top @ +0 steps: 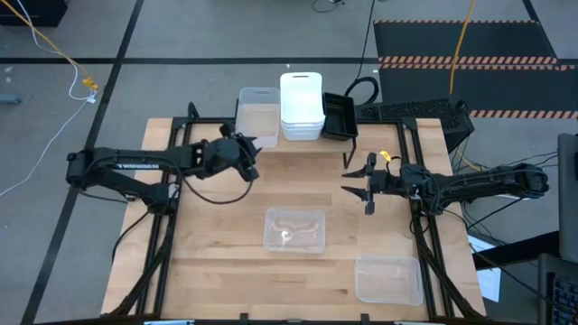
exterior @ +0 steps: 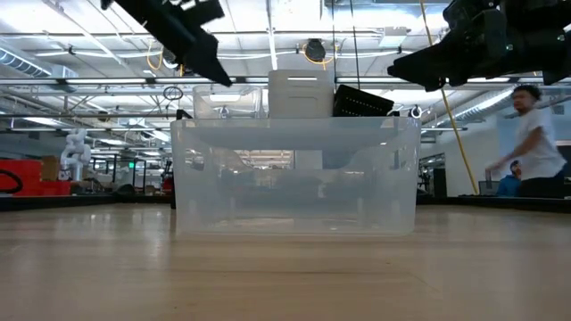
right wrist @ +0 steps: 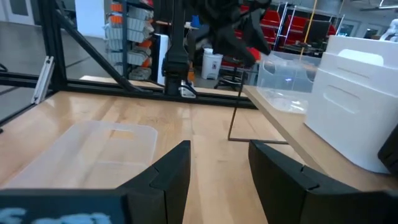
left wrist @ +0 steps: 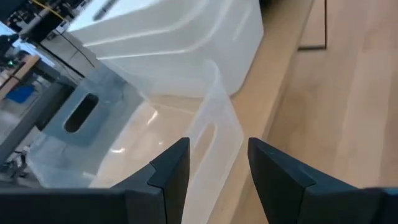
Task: Stack baskets on shelf by color
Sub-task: Put the top transparent bin on the shelf, then adjust the stacked white bins on the shelf
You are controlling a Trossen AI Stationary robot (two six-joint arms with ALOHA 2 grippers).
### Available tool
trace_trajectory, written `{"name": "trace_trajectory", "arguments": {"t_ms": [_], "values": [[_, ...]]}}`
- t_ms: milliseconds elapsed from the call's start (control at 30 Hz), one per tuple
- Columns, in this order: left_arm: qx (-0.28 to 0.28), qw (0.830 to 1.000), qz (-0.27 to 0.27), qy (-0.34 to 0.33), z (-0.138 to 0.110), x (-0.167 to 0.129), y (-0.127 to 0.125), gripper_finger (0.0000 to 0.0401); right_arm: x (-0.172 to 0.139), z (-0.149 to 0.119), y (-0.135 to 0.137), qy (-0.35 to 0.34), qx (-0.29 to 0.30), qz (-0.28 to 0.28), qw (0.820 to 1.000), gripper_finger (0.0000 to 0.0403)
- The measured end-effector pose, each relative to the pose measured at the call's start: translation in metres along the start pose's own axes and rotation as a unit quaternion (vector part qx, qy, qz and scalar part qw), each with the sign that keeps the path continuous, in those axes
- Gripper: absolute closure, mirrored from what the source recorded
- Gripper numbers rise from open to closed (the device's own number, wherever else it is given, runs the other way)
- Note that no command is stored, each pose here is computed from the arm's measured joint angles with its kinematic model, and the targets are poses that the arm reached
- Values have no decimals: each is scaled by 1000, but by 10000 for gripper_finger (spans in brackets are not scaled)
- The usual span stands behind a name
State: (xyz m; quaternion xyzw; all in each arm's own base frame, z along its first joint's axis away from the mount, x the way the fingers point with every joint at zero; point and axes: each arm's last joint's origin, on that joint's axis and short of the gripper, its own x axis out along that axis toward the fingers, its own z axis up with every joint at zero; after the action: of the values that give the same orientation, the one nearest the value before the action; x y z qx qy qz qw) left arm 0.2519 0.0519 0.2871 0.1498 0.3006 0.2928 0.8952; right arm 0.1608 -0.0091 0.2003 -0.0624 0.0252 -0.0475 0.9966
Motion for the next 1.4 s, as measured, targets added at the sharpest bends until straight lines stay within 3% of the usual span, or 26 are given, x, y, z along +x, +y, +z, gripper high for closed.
{"name": "trace_trajectory", "arguments": {"t_ms": [267, 567, 767, 867, 967, 1133, 1200, 1400], "values": [[8, 998, 52, 14, -2, 24, 9, 235, 0, 3, 0, -13, -1, -2, 1000, 248], [3, 996, 85, -13, 3, 22, 27, 235, 0, 3, -1, -16, 5, -8, 1000, 248], [-2, 992, 88, -95, 20, -6, 31, 235, 2, 21, -13, -23, -19, -126, 992, 248], [-10, 984, 79, -158, 31, -18, 34, 235, 7, 46, -23, 6, -59, -149, 987, 248], [-11, 977, 30, -211, 37, -19, 34, 236, 12, 71, -39, 42, -91, -179, 979, 248], [-6, 976, 2, -220, 39, -6, 26, 236, 23, 105, -74, 47, -120, -253, 959, 248], [-14, 973, 10, -232, 41, -3, 27, 236, 30, 107, -90, 59, -116, -271, 954, 249], [-15, 973, 30, -228, 40, 20, 26, 236, 60, 76, -126, 76, -66, -219, 971, 266]]}}
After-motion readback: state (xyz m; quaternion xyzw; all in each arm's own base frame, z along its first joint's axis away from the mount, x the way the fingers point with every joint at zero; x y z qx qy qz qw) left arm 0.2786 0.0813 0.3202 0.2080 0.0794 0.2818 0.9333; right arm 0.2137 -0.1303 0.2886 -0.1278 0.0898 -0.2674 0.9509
